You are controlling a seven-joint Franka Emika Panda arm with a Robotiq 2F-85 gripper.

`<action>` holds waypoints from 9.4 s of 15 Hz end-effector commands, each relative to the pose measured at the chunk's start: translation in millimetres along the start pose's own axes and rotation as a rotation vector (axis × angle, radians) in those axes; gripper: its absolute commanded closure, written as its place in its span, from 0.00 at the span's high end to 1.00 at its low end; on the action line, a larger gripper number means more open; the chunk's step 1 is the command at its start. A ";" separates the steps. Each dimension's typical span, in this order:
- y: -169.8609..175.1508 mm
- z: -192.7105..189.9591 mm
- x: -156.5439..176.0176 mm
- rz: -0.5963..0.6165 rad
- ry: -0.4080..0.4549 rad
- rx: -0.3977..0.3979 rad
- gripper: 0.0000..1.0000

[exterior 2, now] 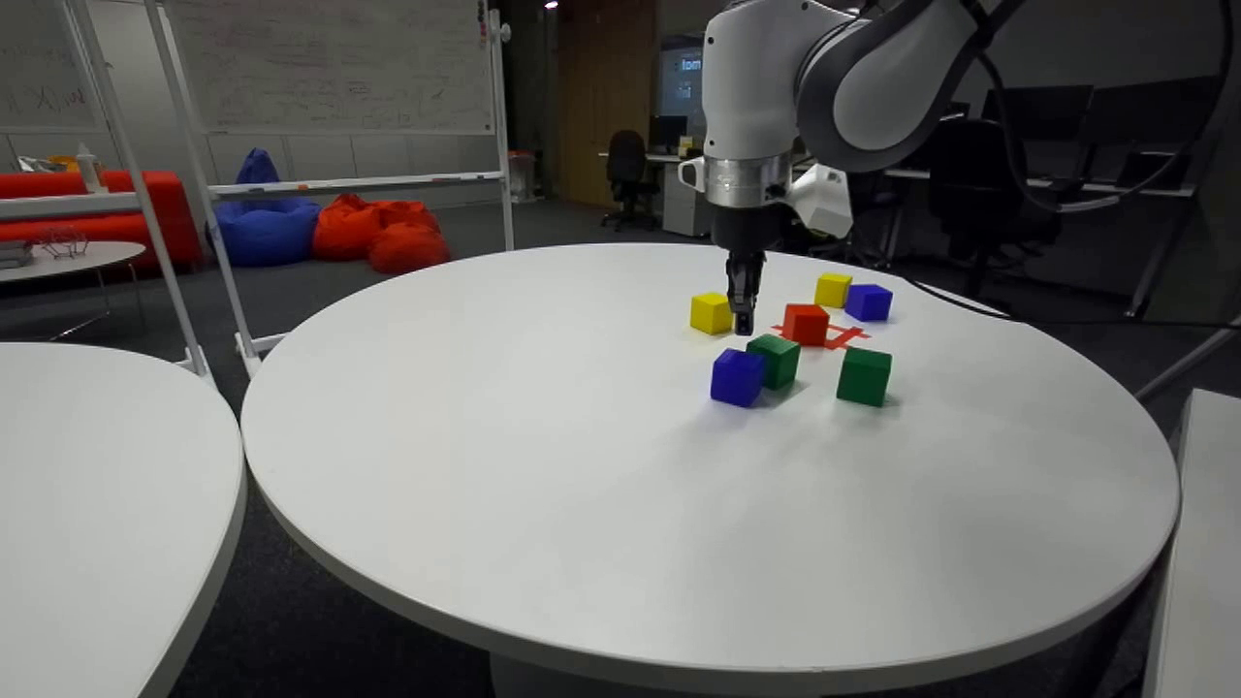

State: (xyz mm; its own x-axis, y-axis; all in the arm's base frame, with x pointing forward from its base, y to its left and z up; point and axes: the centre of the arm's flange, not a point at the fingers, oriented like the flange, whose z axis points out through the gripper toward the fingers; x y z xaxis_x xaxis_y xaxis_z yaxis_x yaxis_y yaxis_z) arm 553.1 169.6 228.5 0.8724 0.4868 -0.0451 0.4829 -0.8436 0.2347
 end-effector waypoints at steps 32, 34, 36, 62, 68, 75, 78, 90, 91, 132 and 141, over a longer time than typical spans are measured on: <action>121.4 45.8 -72.1 0.243 0.016 0.003 0.01; 123.9 46.1 -73.2 0.248 0.017 0.002 0.01; 123.8 46.1 -73.1 0.248 0.017 0.002 0.01; 159.7 54.6 -93.1 0.349 -0.001 0.010 0.01; 159.7 54.6 -93.1 0.349 -0.001 0.010 0.00; 173.7 51.3 -106.2 0.377 0.008 0.012 0.00; 178.6 51.7 -110.2 0.388 0.007 0.011 0.00; 173.5 57.8 -101.8 0.377 -0.010 0.003 0.01; 173.5 57.8 -101.8 0.377 -0.010 0.003 0.01; 216.6 32.4 -71.8 0.197 0.379 -0.092 0.00; 254.3 44.5 -61.0 0.227 0.306 -0.103 0.00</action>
State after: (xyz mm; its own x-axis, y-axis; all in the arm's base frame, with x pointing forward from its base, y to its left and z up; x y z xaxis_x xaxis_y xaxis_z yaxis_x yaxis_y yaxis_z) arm 605.2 -72.4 249.1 0.8766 0.3477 0.3327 0.2530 -0.9211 0.2961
